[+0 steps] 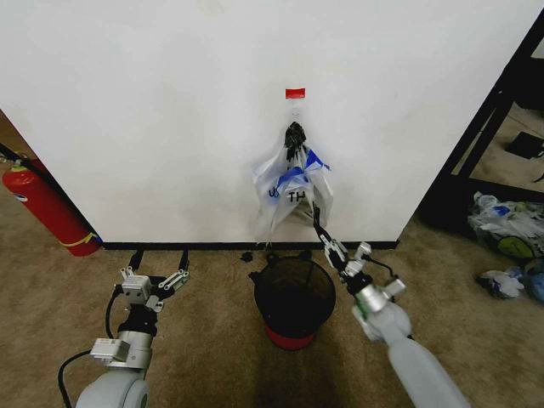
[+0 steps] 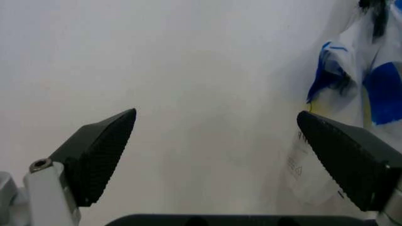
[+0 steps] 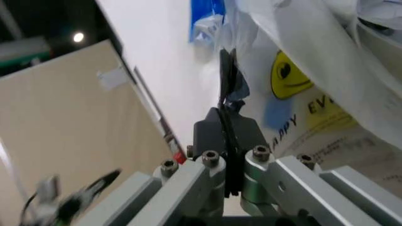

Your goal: Pick up the garbage bag from the wall and place it over the trash bin.

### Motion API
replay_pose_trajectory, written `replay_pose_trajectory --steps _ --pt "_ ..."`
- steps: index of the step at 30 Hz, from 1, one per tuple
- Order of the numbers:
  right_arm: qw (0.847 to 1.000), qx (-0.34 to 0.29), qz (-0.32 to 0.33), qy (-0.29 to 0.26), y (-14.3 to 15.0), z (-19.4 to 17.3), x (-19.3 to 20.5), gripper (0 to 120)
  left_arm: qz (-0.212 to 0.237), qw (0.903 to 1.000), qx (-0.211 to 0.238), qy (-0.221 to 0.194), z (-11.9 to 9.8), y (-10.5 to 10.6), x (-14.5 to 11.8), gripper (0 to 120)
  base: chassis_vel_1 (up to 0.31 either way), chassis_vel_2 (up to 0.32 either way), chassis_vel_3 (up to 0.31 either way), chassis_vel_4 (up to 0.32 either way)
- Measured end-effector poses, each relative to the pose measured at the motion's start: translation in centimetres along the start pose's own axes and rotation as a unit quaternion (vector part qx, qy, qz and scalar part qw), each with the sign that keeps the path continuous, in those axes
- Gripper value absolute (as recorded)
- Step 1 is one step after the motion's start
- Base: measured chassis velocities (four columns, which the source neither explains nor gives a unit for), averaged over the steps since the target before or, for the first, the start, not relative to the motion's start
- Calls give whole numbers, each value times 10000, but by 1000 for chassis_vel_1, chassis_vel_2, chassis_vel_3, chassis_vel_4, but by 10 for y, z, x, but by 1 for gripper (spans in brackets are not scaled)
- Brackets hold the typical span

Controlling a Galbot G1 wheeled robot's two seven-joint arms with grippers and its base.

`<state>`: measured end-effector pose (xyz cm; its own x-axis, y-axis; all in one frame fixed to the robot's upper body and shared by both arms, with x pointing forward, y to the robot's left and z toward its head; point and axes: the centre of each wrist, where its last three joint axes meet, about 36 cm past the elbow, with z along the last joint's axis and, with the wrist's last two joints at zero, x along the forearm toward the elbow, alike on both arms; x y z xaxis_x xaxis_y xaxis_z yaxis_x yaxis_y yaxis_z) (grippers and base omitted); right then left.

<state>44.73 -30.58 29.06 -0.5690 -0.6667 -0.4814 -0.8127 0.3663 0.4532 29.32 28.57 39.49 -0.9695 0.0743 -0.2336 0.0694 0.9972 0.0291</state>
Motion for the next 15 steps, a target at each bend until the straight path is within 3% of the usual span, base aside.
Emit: replay_pose_trajectory --steps 15 --pt "9940 358 -483 914 -19 -38 75 0 9 10000 22 19 4 2 0 100 0 0 0 0"
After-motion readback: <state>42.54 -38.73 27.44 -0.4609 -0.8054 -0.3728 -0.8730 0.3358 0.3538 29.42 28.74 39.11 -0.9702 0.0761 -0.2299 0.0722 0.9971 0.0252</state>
